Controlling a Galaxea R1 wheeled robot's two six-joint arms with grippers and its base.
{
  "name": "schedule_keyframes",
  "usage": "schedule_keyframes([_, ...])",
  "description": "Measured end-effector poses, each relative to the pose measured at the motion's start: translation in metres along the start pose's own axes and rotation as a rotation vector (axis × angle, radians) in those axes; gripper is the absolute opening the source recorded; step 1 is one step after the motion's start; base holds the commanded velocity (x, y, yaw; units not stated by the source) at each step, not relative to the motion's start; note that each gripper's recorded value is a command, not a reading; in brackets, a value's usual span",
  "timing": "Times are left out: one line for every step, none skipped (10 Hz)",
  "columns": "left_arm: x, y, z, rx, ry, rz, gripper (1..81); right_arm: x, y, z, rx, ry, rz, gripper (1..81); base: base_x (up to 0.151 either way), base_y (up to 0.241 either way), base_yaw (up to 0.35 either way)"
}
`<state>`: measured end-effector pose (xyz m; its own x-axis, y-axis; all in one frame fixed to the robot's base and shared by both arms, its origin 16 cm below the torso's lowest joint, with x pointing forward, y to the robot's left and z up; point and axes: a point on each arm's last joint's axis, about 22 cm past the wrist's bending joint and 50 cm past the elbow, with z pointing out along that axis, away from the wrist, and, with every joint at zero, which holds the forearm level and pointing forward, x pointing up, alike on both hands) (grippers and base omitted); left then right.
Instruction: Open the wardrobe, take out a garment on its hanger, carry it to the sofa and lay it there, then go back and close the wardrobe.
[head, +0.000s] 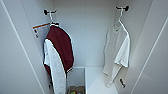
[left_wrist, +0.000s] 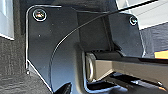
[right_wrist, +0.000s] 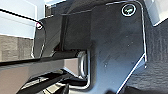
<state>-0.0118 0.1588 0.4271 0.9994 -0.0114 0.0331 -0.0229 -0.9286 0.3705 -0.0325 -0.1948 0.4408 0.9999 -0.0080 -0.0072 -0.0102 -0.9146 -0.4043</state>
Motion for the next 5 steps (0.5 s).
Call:
schedule_keyframes([-0.0004, 0.0000, 0.0000, 0.000, -0.001, 0.000, 81.1, -0.0005, -0.0003, 0.0001, 0.000, -0.001, 0.001, 81.1, 0.071, 0.000, 0.000])
schedule_keyframes([-0.0025, 0.0002, -0.0001, 0.000, -0.003, -0.001, 81.1, -0.0013, 0.0002, -0.0001, 0.000, -0.002, 0.001, 81.1, 0.071, 0.000, 0.000])
schedule_keyframes([-0.0023, 0.0002, -0.0001, 0.000, -0.003, -0.001, 81.1, 0.0000, -0.0002, 0.0001, 0.000, -0.001, 0.000, 81.1, 0.071, 0.000, 0.000])
schedule_keyframes([0.0006, 0.0001, 0.0001, 0.000, 0.000, 0.000, 81.1, 0.0040, 0.0004, 0.0002, -0.001, 0.004, -0.002, 81.1, 0.071, 0.000, 0.000])
schedule_keyframes([0.0000, -0.0003, -0.0001, 0.000, 0.000, 0.000, 81.1, 0.0041, 0.0001, 0.0003, 0.000, 0.005, -0.002, 81.1, 0.071, 0.000, 0.000])
